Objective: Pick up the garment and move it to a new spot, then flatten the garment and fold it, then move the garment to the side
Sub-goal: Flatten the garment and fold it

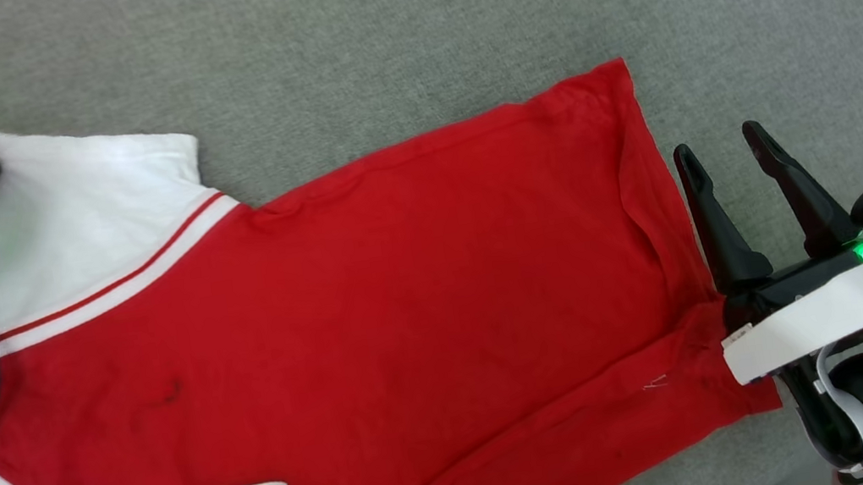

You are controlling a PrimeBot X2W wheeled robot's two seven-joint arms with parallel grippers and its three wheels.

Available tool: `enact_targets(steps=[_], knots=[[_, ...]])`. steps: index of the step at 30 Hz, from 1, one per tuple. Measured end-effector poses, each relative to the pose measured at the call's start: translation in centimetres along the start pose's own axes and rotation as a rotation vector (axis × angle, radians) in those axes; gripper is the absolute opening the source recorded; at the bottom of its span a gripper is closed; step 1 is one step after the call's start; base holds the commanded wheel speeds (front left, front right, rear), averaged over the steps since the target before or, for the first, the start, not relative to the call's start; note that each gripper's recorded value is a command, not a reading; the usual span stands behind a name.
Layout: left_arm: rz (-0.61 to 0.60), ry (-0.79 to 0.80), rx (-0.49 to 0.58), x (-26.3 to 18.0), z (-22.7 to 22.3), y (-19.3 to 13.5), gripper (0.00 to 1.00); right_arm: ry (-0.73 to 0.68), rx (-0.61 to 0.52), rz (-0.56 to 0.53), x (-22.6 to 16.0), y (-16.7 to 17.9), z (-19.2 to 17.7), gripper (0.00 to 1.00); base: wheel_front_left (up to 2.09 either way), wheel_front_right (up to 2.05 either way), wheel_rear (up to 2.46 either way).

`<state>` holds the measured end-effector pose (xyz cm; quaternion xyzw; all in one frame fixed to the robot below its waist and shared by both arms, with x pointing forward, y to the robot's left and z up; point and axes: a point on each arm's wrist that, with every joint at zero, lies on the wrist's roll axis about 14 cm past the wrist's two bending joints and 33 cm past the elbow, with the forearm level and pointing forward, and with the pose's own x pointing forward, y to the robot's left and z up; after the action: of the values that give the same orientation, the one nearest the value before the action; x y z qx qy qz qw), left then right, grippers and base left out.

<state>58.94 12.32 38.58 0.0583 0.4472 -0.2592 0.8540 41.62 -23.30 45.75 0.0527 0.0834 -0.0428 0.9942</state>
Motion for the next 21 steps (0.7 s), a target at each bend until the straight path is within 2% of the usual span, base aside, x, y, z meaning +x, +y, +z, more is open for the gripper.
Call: enact_targets(steps=[8, 11, 21], knots=[[0.018, -0.222, 0.064, -4.3, 3.0, -0.9, 0.00, 0.048, -0.079, 0.067, 0.0, 0.4, 1.0, 1.00, 0.00, 0.00, 0.00], [0.009, -0.274, 0.106, -6.2, 3.1, -1.9, 0.00, 0.157, -0.081, 0.108, 0.0, 0.8, 0.0, 1.00, 0.00, 0.00, 0.00], [-0.007, -0.448, 0.210, -12.9, 2.6, -4.0, 0.00, 0.495, -0.281, 0.191, 2.3, 0.5, -0.4, 1.00, 0.00, 0.00, 0.00]])
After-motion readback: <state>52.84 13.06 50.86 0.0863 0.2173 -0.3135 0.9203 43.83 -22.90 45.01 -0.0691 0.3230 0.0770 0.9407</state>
